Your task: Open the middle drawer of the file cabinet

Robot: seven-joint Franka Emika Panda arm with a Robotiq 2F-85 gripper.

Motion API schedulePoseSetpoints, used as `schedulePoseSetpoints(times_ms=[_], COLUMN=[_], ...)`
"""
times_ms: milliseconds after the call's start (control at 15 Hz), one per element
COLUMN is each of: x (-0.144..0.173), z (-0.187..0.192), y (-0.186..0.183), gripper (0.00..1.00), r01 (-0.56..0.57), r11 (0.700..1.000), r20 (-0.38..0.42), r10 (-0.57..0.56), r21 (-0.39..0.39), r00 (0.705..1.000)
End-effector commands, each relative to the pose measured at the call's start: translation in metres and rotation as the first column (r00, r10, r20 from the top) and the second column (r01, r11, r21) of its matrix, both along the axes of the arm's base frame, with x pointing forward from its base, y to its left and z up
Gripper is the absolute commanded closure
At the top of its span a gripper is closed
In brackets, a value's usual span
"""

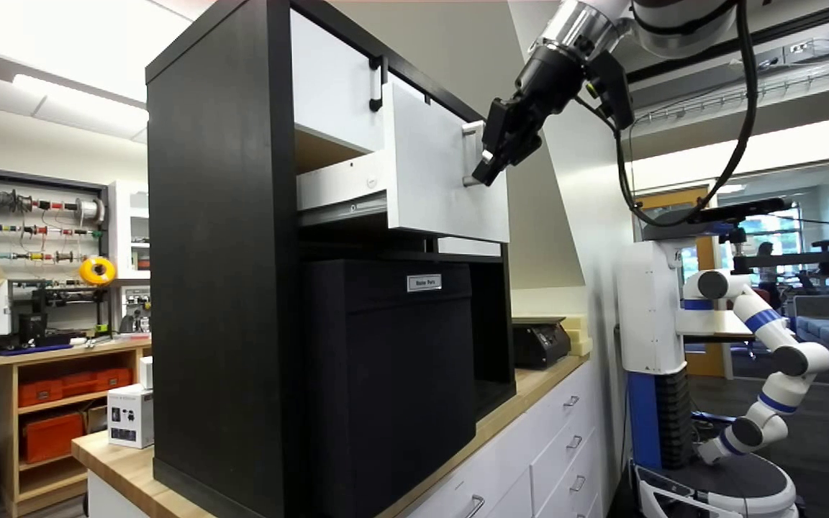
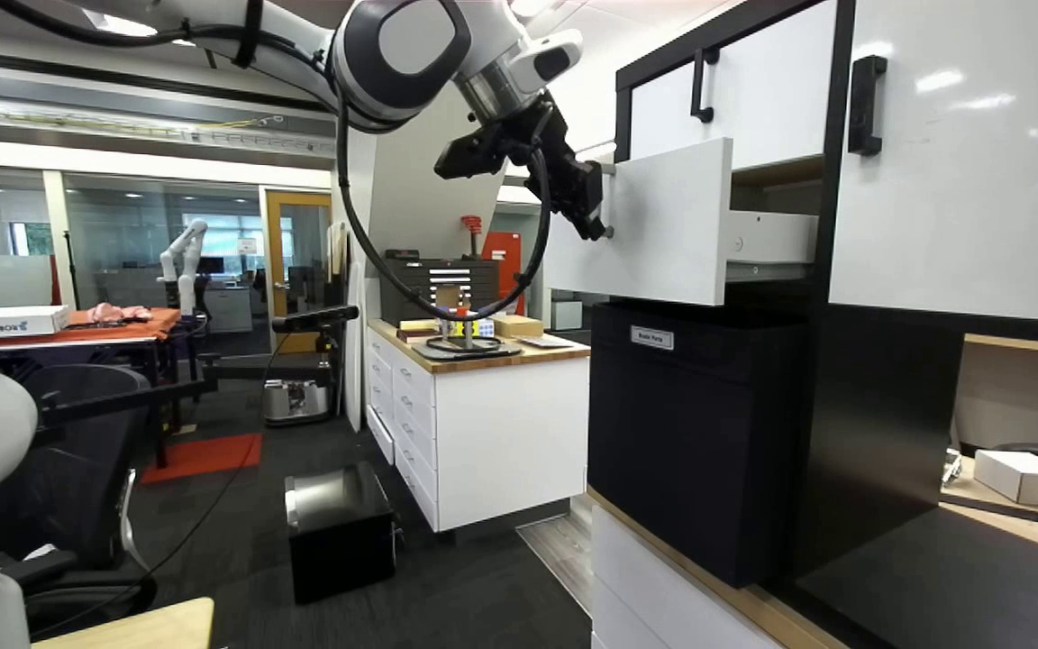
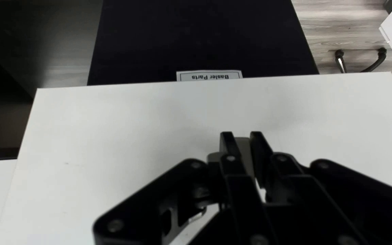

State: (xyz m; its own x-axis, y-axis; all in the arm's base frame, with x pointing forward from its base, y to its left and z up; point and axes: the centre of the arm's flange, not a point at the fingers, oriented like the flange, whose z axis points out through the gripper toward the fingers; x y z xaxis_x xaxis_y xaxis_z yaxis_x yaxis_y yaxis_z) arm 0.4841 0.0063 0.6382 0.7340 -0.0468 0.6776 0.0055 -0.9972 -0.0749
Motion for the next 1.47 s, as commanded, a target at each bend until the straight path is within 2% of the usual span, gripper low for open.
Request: schedulePoseSetpoints(times_ms=[0,133,333,600,800,867,933,1067,1400], x=[-0.032,-0.039,-0.050,-0.057,-0.059,-0.060,-0.061,-0.063,-0.067], z=[-0.066,-0.099,-0.133,-0.148,-0.147,-0.146,-0.144,-0.139,-0.122], y=[-0.022,-0.031,-0.045,-0.053,-0.053,-0.052,-0.052,-0.052,-0.053], gripper=[0.96,0.96,0.96,0.96,0.96,0.82,0.59,0.56,0.26], r01=[0.040,0.058,0.090,0.098,0.084,0.081,0.081,0.073,0.070], r11=[0.999,0.998,0.996,0.995,0.996,0.997,0.997,0.997,0.997], r20=[-0.166,-0.273,-0.373,-0.465,-0.553,-0.578,-0.599,-0.632,-0.670], r10=[-0.037,-0.052,-0.078,-0.082,-0.064,-0.060,-0.060,-0.061,-0.080], r21=[0.011,0.014,0.014,0.008,0.010,0.011,0.007,-0.007,-0.041], r00=[0.985,0.961,0.925,0.882,0.830,0.814,0.799,0.773,0.738])
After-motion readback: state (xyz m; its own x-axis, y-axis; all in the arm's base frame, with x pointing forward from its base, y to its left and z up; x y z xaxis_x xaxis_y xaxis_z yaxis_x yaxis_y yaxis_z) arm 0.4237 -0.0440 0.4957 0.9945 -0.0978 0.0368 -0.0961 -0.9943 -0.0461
